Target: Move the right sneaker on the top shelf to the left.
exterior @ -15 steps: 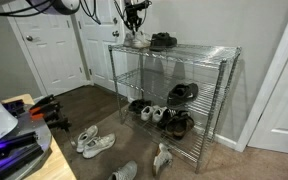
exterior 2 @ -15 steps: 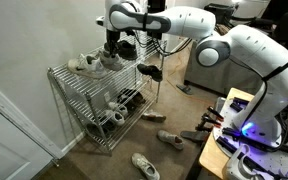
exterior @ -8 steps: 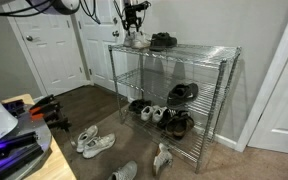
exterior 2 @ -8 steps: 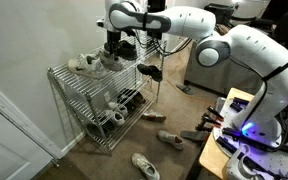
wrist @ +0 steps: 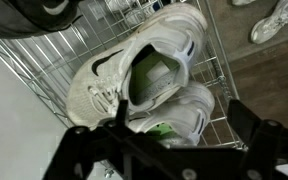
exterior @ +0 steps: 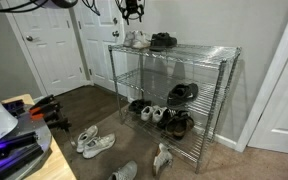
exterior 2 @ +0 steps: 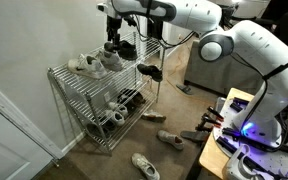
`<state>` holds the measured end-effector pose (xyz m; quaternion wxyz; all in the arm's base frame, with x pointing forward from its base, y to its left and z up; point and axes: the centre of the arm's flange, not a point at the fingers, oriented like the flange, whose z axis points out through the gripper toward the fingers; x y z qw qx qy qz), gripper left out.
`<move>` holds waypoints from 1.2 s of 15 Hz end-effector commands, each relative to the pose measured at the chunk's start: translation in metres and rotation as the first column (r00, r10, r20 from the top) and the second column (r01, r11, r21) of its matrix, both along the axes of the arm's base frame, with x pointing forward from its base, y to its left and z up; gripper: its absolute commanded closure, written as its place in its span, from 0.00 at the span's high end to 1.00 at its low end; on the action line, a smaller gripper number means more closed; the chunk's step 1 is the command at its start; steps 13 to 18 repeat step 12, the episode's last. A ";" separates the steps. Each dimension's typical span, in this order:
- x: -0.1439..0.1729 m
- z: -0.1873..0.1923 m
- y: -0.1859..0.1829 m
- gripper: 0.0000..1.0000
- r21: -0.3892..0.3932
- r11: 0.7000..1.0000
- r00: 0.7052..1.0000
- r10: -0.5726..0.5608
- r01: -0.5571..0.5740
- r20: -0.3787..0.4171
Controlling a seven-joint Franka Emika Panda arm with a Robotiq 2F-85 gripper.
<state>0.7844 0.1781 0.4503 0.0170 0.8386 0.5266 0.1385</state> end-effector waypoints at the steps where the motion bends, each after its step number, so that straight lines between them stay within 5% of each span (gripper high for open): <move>1: -0.024 0.036 -0.032 1.00 0.057 0.993 0.994 -0.101 0.099 0.037; 8: -0.022 0.072 -0.076 1.00 0.111 0.953 0.957 -0.287 0.281 0.037; 9: -0.002 0.072 -0.067 1.00 0.075 0.967 0.967 -0.247 0.242 0.061; 18: -0.001 0.073 -0.073 1.00 0.084 0.960 0.961 -0.273 0.268 0.056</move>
